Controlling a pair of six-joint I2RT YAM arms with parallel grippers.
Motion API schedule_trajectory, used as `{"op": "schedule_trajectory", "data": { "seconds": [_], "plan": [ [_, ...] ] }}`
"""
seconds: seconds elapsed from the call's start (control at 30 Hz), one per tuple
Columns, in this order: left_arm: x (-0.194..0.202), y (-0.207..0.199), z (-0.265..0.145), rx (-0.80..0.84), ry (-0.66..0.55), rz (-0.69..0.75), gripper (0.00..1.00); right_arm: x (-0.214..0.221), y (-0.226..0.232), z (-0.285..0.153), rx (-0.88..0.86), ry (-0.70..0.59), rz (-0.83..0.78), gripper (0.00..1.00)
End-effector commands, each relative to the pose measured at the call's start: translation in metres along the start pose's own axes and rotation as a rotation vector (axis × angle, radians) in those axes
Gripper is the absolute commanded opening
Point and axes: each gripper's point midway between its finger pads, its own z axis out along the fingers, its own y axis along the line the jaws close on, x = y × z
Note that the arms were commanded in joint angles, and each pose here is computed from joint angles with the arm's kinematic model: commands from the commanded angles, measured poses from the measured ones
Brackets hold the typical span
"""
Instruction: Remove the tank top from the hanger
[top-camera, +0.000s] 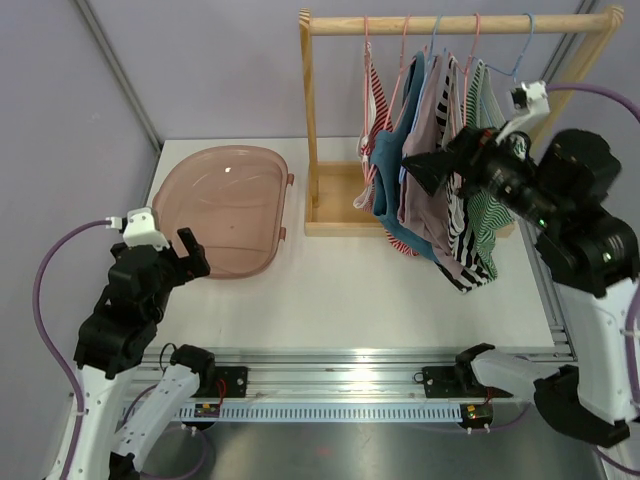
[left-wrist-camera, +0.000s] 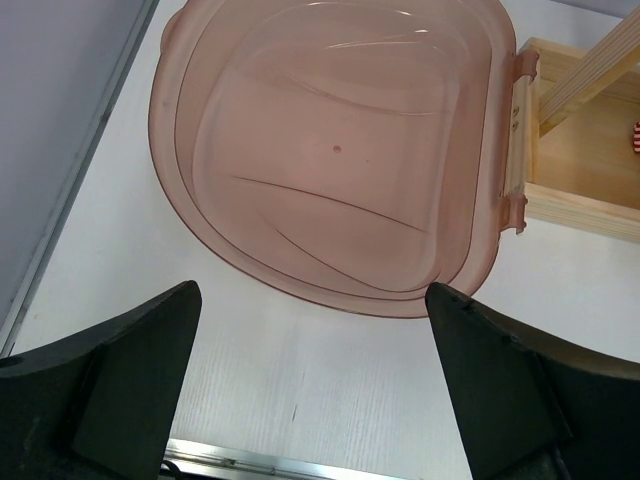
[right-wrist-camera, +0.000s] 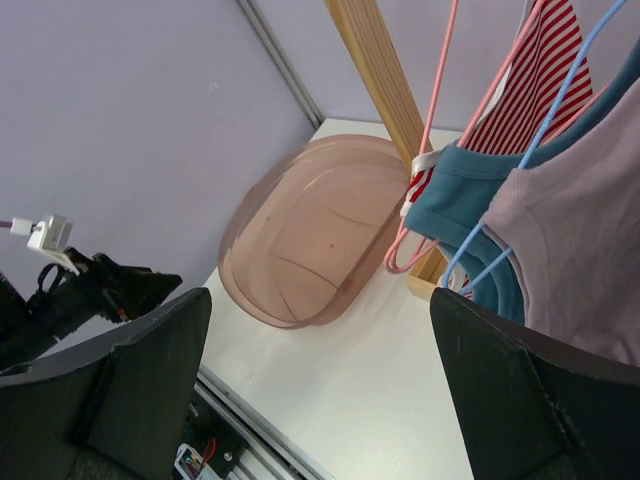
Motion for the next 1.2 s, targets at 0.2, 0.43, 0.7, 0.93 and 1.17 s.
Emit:
{"op": "schedule_trajectory", "data": {
  "seconds": [0.2, 0.43, 0.7, 0.93, 1.17],
  "plan": [
    [-0.004, -0.010, 0.010, 0.023, -0.009, -0.012, 0.99, -0.020, -0.015, 0.087, 0.123, 0.009, 0.002, 0.96],
    [0.018, -0.013, 0.025, 0.023, 0.030, -0.035, 0.99, -0.004, -0.050, 0.145, 0.389, 0.051, -0.135, 0.90],
    [0.025, -0.018, 0.028, 0.054, 0.036, -0.035, 0.99, 0.001, -0.073, 0.184, 0.518, 0.052, -0.252, 0.68],
    [0.025, -0.021, 0.027, 0.077, 0.035, -0.034, 0.99, 0.011, -0.082, 0.209, 0.542, 0.067, -0.284, 0.43],
    [0.026, -0.023, 0.026, 0.091, 0.032, -0.034, 0.99, 0.023, -0.090, 0.219, 0.562, 0.087, -0.292, 0.25]
  ]
}}
